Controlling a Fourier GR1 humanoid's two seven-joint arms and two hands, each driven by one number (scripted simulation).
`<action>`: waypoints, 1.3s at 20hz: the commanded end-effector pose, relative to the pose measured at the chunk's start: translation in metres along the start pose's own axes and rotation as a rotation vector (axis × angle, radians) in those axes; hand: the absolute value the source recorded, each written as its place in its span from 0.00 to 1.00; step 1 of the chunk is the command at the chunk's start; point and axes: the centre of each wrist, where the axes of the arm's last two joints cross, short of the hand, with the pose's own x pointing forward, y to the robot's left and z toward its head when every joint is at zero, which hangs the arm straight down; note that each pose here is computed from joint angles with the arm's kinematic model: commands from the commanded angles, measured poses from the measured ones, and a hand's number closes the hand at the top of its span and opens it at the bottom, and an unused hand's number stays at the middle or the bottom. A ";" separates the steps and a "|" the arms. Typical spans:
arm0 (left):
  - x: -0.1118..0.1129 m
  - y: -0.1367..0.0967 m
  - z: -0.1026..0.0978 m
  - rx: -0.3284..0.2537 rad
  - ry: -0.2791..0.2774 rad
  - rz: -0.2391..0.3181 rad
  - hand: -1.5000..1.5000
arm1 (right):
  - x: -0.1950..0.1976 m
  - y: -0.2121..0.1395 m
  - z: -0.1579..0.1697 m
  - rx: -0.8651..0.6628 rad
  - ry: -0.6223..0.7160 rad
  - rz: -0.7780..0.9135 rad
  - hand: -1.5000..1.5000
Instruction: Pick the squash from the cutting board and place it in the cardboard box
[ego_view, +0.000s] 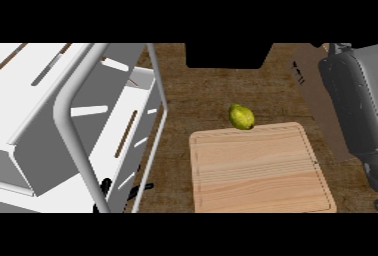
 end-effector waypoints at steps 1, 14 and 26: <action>0.044 0.071 -0.038 0.374 -0.108 -0.120 0.50 | -0.018 -0.004 -0.026 -0.016 0.110 -0.011 1.00; 0.034 0.063 -0.032 0.369 -0.107 -0.135 0.50 | -0.115 0.048 -0.079 0.004 0.177 0.065 1.00; 0.039 0.062 -0.038 0.349 -0.125 -0.128 0.50 | -0.139 0.061 -0.088 0.035 0.215 -0.350 0.00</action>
